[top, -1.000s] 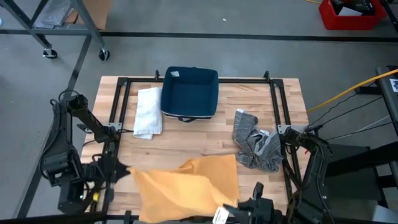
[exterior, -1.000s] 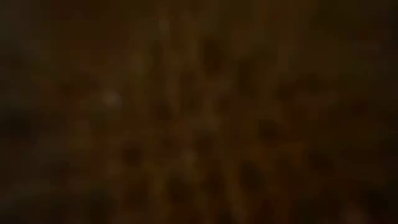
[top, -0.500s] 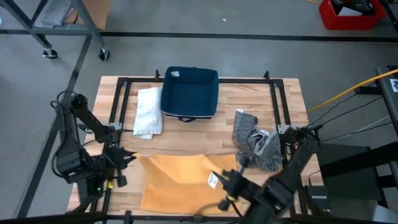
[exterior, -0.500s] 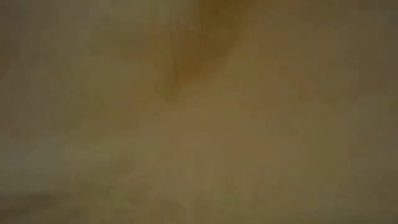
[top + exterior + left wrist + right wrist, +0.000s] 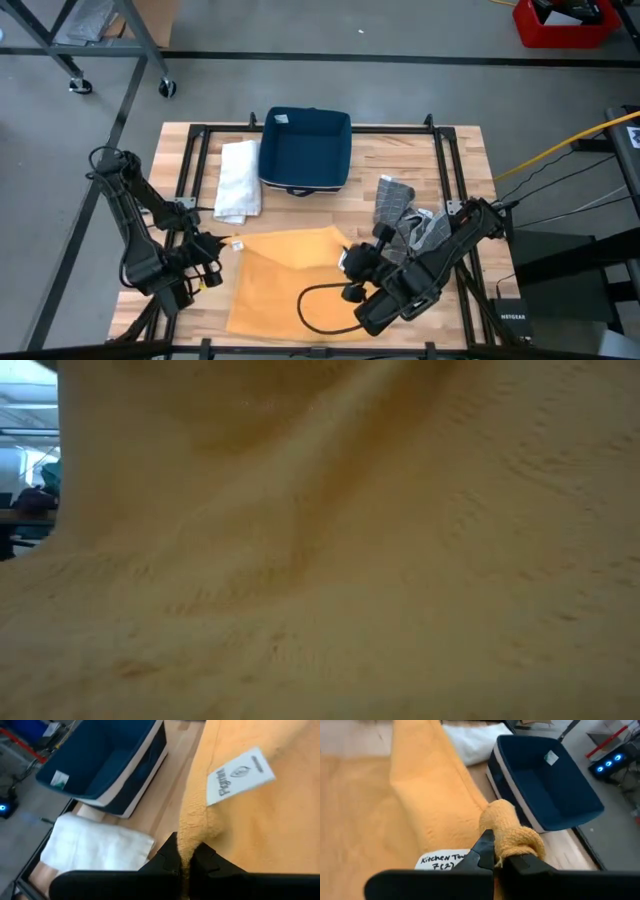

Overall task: Fold towel
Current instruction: Fold the yellow towel

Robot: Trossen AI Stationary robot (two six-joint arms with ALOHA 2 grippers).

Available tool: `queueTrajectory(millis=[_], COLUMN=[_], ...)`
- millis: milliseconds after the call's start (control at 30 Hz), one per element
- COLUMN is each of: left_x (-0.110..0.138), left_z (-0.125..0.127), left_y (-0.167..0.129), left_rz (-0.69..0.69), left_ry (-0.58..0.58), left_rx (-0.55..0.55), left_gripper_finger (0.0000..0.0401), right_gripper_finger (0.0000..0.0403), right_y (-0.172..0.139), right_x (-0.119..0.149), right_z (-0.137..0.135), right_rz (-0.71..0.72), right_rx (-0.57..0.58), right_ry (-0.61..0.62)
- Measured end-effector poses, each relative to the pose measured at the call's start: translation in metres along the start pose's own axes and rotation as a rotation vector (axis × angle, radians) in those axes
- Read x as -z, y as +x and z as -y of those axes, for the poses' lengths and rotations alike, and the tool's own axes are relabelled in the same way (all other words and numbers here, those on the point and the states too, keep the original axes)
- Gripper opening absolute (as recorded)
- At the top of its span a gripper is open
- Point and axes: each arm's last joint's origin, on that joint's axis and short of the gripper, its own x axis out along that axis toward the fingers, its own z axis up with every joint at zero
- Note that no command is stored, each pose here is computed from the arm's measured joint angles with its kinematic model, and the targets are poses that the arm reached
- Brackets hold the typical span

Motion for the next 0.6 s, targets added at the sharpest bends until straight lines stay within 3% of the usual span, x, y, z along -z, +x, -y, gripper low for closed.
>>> queueTrajectory(millis=[233, 600], left_x=[0.011, 0.01], left_z=[0.001, 0.001], left_y=[0.007, 0.008], left_rz=[-0.008, -0.007], left_ry=[0.014, 0.004], left_rx=[-0.024, -0.022], left_gripper_finger=[0.0, 0.0], right_gripper_finger=[0.0005, 0.0005], right_y=[0.009, 0.045], right_x=[0.007, 0.022], right_z=[-0.012, -0.017], right_rz=[-0.039, -0.144], right_rx=[0.01, 0.09], right_ry=[-0.125, -0.174])
